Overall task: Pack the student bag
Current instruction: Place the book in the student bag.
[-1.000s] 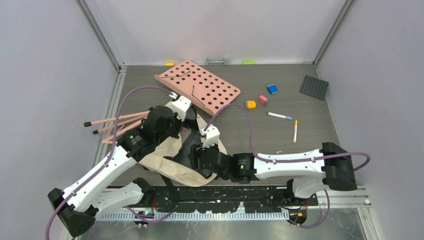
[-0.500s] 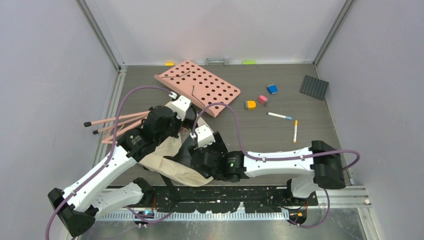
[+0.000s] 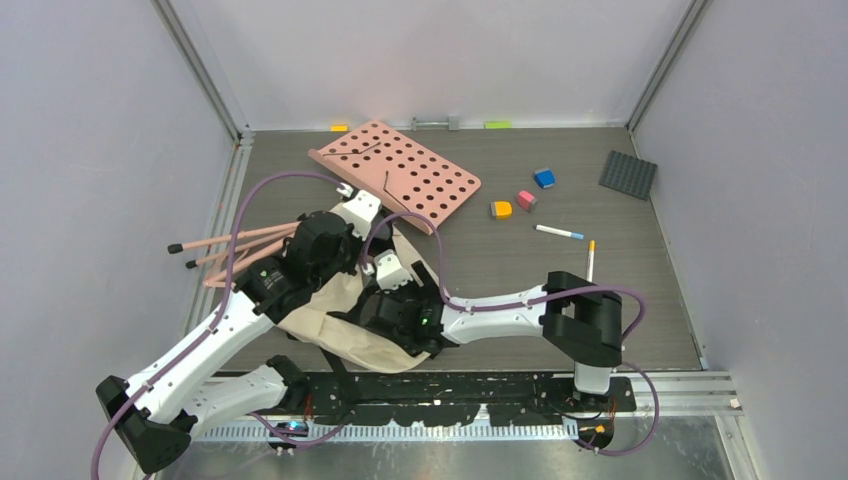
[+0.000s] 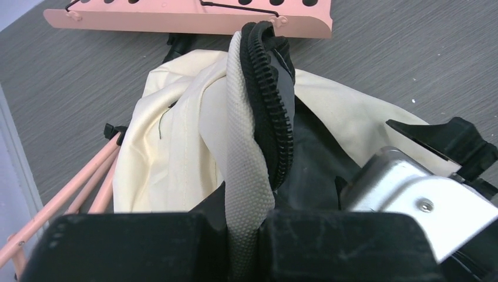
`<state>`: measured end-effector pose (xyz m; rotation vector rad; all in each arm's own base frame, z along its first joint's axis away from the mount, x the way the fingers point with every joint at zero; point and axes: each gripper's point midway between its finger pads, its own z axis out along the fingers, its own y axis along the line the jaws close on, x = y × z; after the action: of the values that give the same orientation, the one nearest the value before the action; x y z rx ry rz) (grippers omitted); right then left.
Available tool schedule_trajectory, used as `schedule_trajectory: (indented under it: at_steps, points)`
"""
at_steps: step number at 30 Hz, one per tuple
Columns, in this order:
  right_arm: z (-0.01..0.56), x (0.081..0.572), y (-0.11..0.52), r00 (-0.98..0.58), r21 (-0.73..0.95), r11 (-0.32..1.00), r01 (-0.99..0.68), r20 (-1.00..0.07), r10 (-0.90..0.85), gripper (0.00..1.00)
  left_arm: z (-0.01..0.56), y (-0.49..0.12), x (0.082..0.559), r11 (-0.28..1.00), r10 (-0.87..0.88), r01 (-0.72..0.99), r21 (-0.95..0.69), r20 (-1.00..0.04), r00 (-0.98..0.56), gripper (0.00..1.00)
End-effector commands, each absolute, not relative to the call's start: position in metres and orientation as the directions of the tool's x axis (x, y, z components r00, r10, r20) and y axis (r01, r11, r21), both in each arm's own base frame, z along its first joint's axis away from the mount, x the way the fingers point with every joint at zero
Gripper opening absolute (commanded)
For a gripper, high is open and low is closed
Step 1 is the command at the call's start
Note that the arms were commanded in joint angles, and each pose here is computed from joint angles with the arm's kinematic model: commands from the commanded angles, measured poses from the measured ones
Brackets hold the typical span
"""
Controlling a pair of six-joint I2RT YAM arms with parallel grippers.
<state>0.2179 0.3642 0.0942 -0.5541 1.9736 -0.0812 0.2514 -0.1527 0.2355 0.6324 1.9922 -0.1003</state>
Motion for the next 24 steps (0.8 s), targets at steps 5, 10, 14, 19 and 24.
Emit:
schedule_trajectory:
  at_steps: [5,10,14,19,24]
  points:
    - [0.106,0.242,0.349,-0.296,-0.329,0.928,-0.175,-0.881,-0.368,0.82,0.258,-0.151,0.266,0.888,0.349,0.408,0.213,-0.890,-0.294,0.00]
    - [0.128,0.240,0.328,-0.293,-0.240,0.962,-0.131,-0.918,-0.268,0.52,0.255,-0.153,0.266,0.882,0.359,0.420,0.216,-0.884,-0.299,0.00]
    - [0.136,0.241,0.310,-0.329,-0.127,0.984,-0.126,-0.930,-0.162,0.17,0.248,-0.162,0.265,0.860,0.379,0.466,0.210,-0.873,-0.307,0.00]
    - [0.130,0.240,0.291,-0.421,0.081,0.984,-0.156,-0.907,0.008,0.01,0.236,-0.174,0.256,0.837,0.424,0.505,0.209,-0.831,-0.359,0.00]
    - [0.143,0.234,0.277,-0.463,0.251,0.953,-0.171,-0.874,0.147,0.01,0.209,-0.182,0.233,0.852,0.433,0.492,0.179,-0.770,-0.469,0.00]
